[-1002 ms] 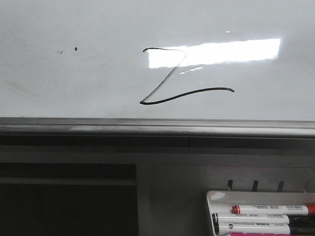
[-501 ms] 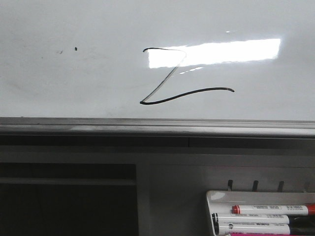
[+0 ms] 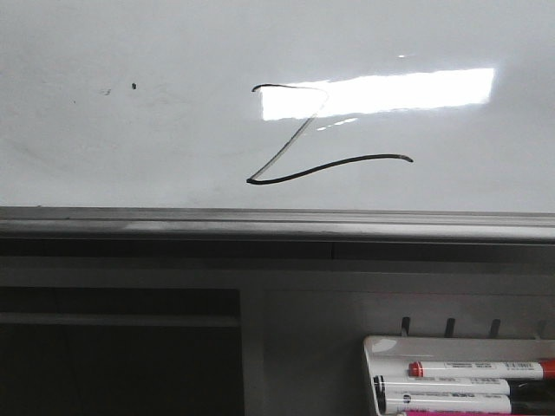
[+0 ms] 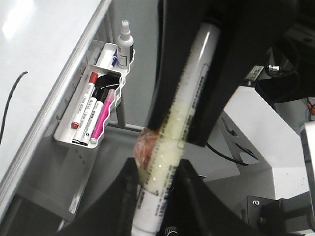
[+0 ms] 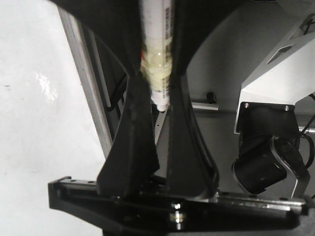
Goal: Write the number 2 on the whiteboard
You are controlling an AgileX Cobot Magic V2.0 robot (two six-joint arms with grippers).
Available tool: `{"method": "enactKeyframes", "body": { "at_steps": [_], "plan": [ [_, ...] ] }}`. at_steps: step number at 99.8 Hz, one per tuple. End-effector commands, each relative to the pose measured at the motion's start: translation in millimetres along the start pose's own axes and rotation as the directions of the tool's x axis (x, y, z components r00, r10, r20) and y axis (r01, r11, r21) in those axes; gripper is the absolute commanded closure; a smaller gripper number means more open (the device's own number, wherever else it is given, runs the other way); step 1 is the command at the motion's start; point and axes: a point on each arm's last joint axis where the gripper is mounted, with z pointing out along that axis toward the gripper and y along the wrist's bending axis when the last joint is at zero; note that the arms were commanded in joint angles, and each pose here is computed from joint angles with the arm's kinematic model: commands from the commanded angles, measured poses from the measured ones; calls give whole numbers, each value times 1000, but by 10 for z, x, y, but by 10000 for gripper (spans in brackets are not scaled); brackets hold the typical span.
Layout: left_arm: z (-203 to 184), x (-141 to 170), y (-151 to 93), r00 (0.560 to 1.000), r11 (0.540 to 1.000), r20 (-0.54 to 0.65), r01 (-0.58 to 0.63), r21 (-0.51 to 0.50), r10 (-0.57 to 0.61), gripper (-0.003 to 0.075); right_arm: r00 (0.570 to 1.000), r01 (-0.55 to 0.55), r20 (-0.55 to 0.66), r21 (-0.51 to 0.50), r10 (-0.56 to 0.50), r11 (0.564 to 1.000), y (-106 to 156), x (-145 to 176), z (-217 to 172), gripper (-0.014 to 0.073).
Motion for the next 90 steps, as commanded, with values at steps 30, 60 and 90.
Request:
{"method": "enactKeyframes", "body": {
  "at_steps": [30, 60, 90],
  "plan": [
    [-6, -119, 87, 998, 998, 63, 35, -53, -32, 741, 995, -44, 88, 41, 40, 998, -56, -163, -67, 505],
    [-33, -165, 165, 984, 984, 154, 107, -146, -84, 741, 976, -68, 217, 293, 3, 954, -254, -285, -396, 83],
    [146, 27, 566, 855, 820, 452, 439, -367, -255, 741, 952, -153, 306, 448, 9, 881, -190, -230, -1028, 468]
  ]
}}
